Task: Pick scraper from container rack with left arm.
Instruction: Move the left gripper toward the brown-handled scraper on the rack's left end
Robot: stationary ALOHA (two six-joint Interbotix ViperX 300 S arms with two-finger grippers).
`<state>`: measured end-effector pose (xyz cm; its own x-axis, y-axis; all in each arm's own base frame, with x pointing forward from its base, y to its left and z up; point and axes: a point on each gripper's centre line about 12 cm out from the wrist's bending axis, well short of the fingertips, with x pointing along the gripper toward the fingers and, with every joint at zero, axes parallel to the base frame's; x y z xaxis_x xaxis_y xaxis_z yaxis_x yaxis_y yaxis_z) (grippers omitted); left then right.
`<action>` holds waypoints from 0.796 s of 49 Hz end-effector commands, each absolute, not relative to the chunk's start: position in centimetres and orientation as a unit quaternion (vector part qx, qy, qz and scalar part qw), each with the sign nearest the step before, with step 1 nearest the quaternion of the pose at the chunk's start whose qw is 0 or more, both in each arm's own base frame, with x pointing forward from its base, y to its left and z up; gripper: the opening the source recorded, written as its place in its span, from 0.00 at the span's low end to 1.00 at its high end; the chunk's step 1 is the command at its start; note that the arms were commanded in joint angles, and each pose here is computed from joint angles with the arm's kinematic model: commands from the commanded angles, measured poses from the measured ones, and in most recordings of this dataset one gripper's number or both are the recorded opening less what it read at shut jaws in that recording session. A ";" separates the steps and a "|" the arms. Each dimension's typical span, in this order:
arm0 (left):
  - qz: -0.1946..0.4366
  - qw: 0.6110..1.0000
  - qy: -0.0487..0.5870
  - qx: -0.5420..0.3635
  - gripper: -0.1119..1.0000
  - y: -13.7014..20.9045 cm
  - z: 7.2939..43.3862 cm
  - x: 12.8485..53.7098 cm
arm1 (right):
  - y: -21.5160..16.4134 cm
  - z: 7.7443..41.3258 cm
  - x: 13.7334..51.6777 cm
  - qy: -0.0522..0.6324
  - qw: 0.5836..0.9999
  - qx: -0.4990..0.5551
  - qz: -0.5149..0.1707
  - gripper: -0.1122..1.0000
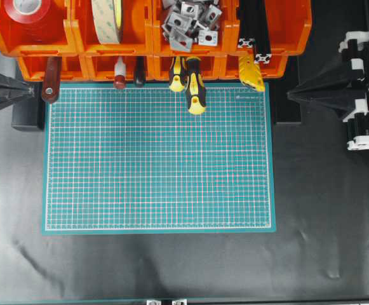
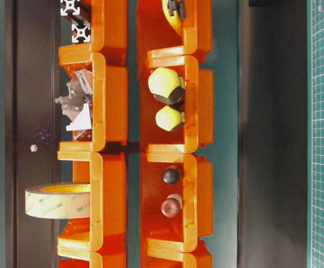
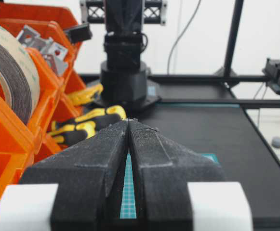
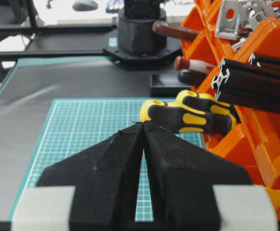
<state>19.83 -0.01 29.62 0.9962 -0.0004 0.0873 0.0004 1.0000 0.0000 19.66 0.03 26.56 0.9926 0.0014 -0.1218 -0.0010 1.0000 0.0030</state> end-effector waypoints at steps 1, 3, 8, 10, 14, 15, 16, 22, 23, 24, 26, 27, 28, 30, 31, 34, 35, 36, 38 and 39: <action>-0.015 0.999 -0.032 0.012 0.15 -0.6 30.7 20.4 | 0.1 27.4 20.0 0.049 0.999 0.011 0.001 0.12; -0.015 1.000 -0.016 0.010 0.16 -0.6 31.4 20.5 | 0.0 27.4 19.9 0.049 0.999 0.017 0.000 0.13; -0.011 1.000 0.017 0.019 0.10 -0.4 33.1 20.6 | 0.0 27.4 19.9 0.049 0.998 0.043 -0.003 0.11; -0.010 0.999 0.031 0.024 0.10 -0.4 33.9 20.6 | 0.0 27.3 19.9 0.050 0.997 0.051 -0.003 0.11; -0.010 0.998 0.055 0.036 0.10 -0.4 35.7 20.5 | 0.0 27.2 20.0 0.052 0.997 0.062 -0.004 0.11; -0.012 0.997 0.061 0.040 0.10 -0.5 36.1 20.5 | 0.0 27.2 20.0 0.052 0.997 0.063 -0.004 0.11; -0.015 0.997 0.064 0.043 0.10 -0.6 36.7 20.5 | 0.0 27.2 20.0 0.052 0.996 0.066 -0.005 0.11; -0.028 0.991 0.118 0.059 0.10 -1.0 39.1 19.6 | 0.0 27.3 20.0 0.050 0.996 0.070 -0.005 0.11; -0.030 0.989 0.130 0.061 0.10 -1.1 39.4 19.4 | 0.0 27.3 20.0 0.049 0.996 0.070 -0.005 0.11; -0.031 0.987 0.145 0.062 0.10 -1.1 39.6 19.3 | 0.0 27.3 20.0 0.049 0.996 0.072 -0.005 0.11; -0.039 0.982 0.175 0.062 0.10 -1.4 39.9 19.1 | -0.1 27.3 20.0 0.048 0.996 0.072 -0.006 0.11; -0.043 0.979 0.188 0.063 0.10 -1.5 40.2 19.0 | -0.1 27.3 20.0 0.048 0.996 0.072 -0.006 0.11; -0.047 0.976 0.201 0.064 0.10 -1.7 40.3 18.9 | -0.1 27.3 20.0 0.048 0.996 0.071 -0.007 0.11; -0.051 0.971 0.222 0.068 0.10 -1.9 40.5 18.9 | -0.2 27.3 20.0 0.048 0.996 0.073 -0.009 0.11; -0.050 0.969 0.232 0.071 0.10 -1.8 40.5 19.0 | -0.2 27.3 20.0 0.048 0.996 0.073 -0.009 0.11; -0.038 0.966 0.244 0.079 0.10 -1.4 40.6 19.4 | -0.2 27.3 20.0 0.048 0.996 0.074 -0.010 0.11; -0.035 0.965 0.245 0.082 0.10 -1.3 40.7 19.5 | -0.2 27.4 20.0 0.048 0.996 0.074 -0.009 0.11; -0.031 0.965 0.245 0.085 0.10 -1.2 40.7 19.6 | -0.2 27.4 20.0 0.047 0.996 0.074 -0.009 0.11; -0.026 0.963 0.254 0.092 0.10 -1.0 40.4 19.8 | -0.2 27.4 20.0 0.047 0.996 0.075 -0.010 0.11; -0.024 0.961 0.259 0.099 0.10 -1.0 40.2 20.0 | -0.2 27.4 20.0 0.047 0.996 0.075 -0.010 0.11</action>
<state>19.54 -1.31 39.52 0.8656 -0.0231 -0.5001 0.1107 0.9830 0.1461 19.68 -0.17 26.55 0.9925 -0.0100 -0.1219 0.0274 0.9895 0.1420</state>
